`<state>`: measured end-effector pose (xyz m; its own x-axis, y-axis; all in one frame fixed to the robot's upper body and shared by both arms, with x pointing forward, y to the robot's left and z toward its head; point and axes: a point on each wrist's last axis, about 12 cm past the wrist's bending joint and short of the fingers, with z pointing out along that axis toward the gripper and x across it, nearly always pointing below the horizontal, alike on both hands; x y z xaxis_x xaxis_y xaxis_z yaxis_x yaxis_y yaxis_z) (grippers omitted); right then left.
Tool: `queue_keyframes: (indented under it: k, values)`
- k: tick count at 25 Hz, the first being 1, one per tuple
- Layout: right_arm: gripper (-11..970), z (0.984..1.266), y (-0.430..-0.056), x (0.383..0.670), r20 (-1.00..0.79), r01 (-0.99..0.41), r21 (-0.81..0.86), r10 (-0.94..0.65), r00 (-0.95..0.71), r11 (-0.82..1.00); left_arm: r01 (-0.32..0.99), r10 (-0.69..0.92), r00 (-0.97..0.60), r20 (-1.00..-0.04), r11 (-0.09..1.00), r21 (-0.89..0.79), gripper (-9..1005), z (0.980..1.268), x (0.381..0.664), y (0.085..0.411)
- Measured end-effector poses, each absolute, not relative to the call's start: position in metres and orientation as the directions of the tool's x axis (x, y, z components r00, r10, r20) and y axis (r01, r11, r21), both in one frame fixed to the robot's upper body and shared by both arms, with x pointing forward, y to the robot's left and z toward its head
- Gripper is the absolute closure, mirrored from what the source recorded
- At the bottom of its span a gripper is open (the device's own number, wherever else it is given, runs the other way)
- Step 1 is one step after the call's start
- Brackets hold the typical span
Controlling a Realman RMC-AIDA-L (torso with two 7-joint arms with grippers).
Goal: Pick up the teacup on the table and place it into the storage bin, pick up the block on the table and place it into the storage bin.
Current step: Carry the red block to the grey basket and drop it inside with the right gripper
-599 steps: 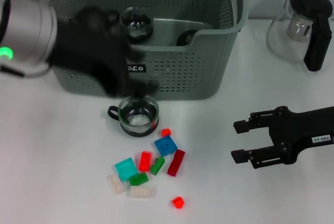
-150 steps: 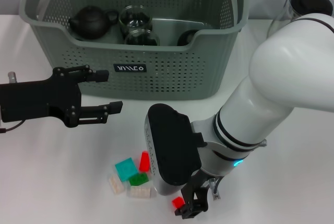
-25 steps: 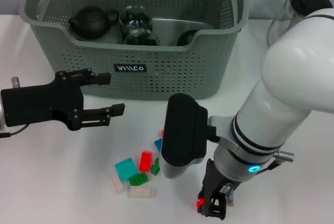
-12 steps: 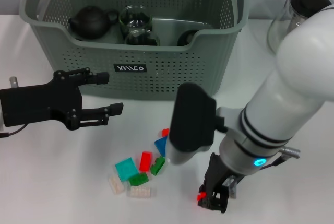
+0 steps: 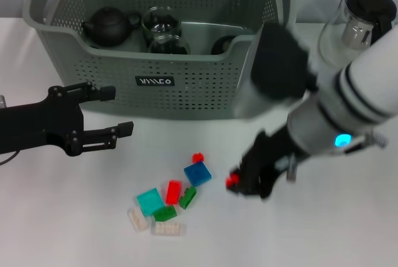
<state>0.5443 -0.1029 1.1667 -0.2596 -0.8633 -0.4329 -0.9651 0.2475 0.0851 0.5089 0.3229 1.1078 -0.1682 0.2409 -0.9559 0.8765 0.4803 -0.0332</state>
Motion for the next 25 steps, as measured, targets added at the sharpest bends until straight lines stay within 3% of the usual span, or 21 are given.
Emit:
queue_keyframes:
  k: [7,11,20,25]
  values:
    - [757,1.244,-0.104,0.585,-0.687,-0.947,-0.040,-0.696,-0.207,0.320,0.875,0.249,-0.164,-0.954,0.483,-0.025,210,1.109,0.507,0.326]
    - [757,1.266,-0.098,0.604,-0.758,-0.923,-0.104,-0.631,-0.168,0.371,0.877,0.249,-0.163,-0.955,0.479,-0.025,210,1.109,0.507,0.326]
    - [757,1.268,-0.101,0.665,-0.838,-0.821,-0.081,-0.485,-0.251,0.566,0.879,0.249,-0.161,-0.955,0.476,-0.024,209,1.110,0.507,0.325]
    - [741,1.263,-0.107,0.675,-0.833,-0.805,-0.083,-0.484,-0.268,0.588,0.880,0.247,-0.162,-0.956,0.475,-0.026,209,1.110,0.508,0.324]
